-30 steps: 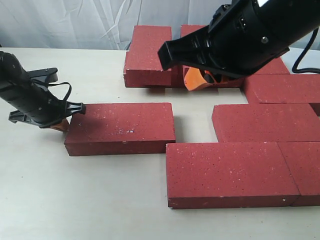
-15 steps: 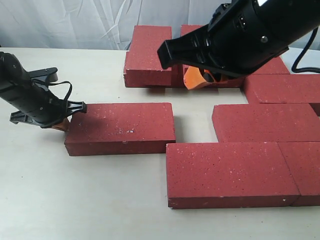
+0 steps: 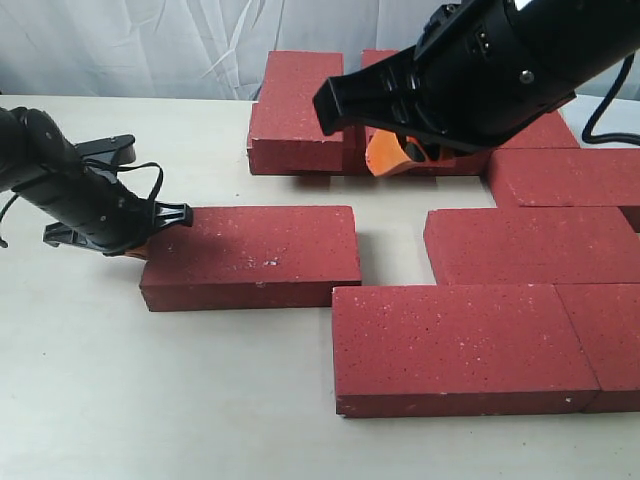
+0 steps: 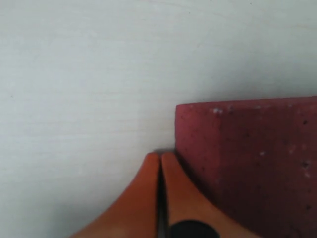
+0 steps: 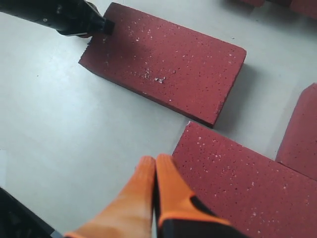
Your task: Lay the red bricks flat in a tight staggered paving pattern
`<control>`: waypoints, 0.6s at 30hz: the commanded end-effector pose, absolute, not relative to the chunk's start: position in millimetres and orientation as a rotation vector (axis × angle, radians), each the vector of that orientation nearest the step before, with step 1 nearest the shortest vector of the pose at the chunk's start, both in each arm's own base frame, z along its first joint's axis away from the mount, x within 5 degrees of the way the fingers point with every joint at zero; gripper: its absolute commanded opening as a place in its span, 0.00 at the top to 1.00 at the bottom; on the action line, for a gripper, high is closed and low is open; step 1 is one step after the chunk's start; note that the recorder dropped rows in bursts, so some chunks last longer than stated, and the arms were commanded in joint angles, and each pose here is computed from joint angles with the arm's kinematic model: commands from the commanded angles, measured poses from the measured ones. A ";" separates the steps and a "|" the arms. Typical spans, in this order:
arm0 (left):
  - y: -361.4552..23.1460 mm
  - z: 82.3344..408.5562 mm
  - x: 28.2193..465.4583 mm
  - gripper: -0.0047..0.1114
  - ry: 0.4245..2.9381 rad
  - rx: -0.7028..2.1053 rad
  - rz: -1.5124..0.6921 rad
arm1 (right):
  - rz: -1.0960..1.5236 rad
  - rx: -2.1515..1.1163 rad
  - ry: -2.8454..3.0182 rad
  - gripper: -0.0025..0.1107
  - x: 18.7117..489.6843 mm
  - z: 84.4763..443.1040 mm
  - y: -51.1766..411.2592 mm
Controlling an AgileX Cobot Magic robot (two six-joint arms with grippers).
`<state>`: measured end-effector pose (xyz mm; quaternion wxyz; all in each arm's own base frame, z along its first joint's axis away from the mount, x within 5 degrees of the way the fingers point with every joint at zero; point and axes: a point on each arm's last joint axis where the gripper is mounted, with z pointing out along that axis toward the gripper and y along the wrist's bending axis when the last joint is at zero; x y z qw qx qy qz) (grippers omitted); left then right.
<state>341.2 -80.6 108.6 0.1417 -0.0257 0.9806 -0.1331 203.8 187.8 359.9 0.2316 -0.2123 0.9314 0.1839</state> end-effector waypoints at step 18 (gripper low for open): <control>-60.4 90.7 330.6 0.96 2.971 -0.072 -0.337 | 0.493 -0.600 2.552 0.99 204.3 360.4 188.0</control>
